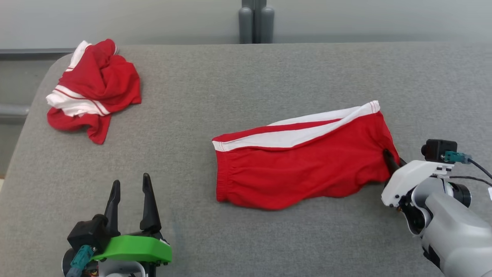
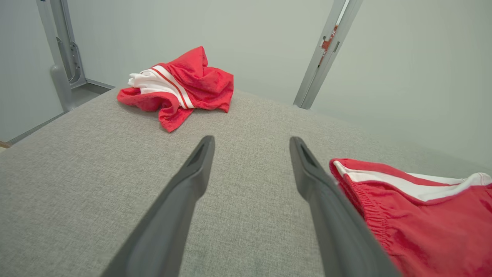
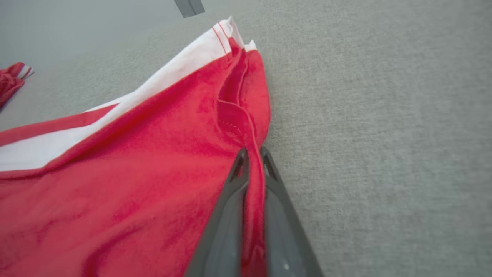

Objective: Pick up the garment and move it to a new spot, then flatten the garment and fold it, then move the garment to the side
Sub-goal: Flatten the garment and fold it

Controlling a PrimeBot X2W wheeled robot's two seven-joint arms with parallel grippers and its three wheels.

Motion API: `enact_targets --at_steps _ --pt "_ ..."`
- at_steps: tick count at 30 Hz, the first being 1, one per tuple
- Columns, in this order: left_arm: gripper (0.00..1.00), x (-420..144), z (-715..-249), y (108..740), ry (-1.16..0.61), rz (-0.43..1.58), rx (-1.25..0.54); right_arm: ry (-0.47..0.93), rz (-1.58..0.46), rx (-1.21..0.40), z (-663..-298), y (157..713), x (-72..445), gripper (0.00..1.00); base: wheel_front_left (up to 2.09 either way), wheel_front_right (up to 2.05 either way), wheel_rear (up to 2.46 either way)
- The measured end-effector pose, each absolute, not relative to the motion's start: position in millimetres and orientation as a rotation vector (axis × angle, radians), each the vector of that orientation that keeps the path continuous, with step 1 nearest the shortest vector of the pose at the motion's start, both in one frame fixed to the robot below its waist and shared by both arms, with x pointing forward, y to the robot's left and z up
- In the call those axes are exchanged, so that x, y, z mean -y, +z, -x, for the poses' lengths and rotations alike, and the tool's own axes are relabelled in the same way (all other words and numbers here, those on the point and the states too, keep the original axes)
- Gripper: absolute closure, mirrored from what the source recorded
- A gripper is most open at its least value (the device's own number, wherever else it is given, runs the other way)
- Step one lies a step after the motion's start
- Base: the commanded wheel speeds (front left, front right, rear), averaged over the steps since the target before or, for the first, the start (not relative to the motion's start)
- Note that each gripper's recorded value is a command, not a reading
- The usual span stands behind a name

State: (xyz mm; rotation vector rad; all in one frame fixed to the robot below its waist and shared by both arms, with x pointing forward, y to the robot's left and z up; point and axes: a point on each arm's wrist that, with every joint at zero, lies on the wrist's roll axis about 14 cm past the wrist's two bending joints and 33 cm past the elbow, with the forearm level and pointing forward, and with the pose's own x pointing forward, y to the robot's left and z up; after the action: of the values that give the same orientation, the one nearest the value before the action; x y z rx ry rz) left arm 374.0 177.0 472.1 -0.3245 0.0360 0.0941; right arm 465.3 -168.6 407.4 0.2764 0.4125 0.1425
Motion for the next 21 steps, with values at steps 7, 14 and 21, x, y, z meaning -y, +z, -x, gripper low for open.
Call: enact_targets --at_steps 7,14,21 --pt "0.00 -146.1 -383.6 473.4 -0.009 0.311 -0.043 0.012 -0.325 -0.383 -427.8 405.4 219.9 1.00 0.00 0.00 0.00" --pt "0.00 -122.4 -388.9 473.2 -0.091 0.285 -0.052 -0.072 -0.358 -0.351 -404.7 410.0 248.6 1.00 0.00 0.00 0.00" --pt "0.00 -125.5 -384.0 476.3 -0.090 0.260 -0.043 -0.060 -0.352 -0.289 -409.5 429.3 249.6 1.00 0.00 0.00 0.00"
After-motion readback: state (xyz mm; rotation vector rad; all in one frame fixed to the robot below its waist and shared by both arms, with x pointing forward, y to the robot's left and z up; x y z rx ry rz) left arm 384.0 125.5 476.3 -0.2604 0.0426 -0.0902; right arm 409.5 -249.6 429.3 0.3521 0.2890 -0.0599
